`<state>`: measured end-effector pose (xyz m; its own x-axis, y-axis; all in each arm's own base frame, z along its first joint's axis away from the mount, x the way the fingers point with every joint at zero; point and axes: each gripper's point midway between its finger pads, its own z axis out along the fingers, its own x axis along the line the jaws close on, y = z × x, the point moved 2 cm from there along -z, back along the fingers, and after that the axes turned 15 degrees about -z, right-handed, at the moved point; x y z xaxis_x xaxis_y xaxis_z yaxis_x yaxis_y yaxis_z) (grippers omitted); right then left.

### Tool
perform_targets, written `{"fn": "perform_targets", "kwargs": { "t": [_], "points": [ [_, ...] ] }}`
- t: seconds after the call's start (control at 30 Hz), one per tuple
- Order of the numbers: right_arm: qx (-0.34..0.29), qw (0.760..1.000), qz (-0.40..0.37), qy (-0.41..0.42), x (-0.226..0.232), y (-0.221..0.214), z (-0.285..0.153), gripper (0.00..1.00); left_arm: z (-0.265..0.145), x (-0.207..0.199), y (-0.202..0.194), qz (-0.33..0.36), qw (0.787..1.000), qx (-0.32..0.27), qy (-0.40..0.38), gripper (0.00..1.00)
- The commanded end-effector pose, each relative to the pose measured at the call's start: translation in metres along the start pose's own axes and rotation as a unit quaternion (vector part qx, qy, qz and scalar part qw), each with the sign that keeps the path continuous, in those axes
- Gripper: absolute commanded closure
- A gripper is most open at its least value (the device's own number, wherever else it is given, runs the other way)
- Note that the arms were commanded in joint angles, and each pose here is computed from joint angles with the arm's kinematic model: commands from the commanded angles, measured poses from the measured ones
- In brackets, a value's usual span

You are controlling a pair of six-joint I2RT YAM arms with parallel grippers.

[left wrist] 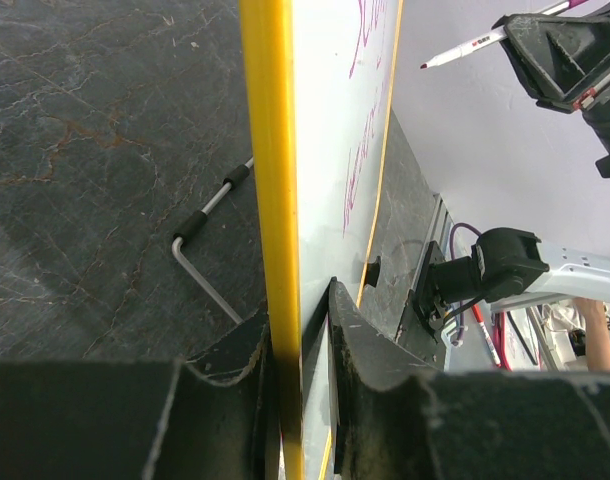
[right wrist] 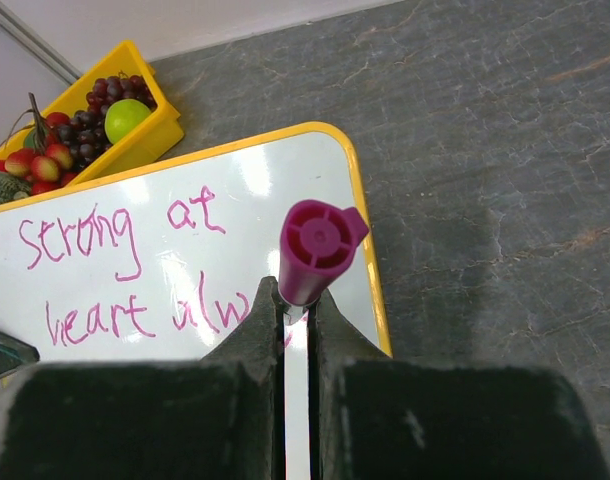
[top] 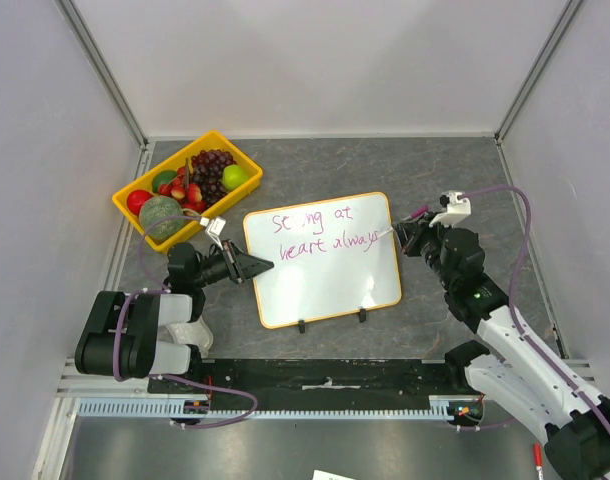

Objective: Write a sentence on the whiteboard
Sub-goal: Pick up the sentence from the whiteboard.

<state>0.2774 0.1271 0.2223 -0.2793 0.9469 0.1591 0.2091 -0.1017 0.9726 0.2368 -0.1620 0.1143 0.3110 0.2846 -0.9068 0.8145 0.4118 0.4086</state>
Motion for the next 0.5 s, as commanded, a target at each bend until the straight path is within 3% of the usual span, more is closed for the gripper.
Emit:
{"fn": "perform_targets", "kwargs": {
  "t": [0.0, 0.47],
  "points": [
    [0.004, 1.0, -0.01, -0.024, -0.01, -0.005, 0.001, 1.0, 0.003, 0.008, 0.006, 0.036, 0.999, -0.013, 0.014, 0.98],
    [0.03, 0.998, -0.022, -0.046, -0.02, -0.025, 0.01, 1.0, 0.003, 0.009, 0.006, 0.035, 0.999, -0.012, 0.014, 0.98]
  ]
}}
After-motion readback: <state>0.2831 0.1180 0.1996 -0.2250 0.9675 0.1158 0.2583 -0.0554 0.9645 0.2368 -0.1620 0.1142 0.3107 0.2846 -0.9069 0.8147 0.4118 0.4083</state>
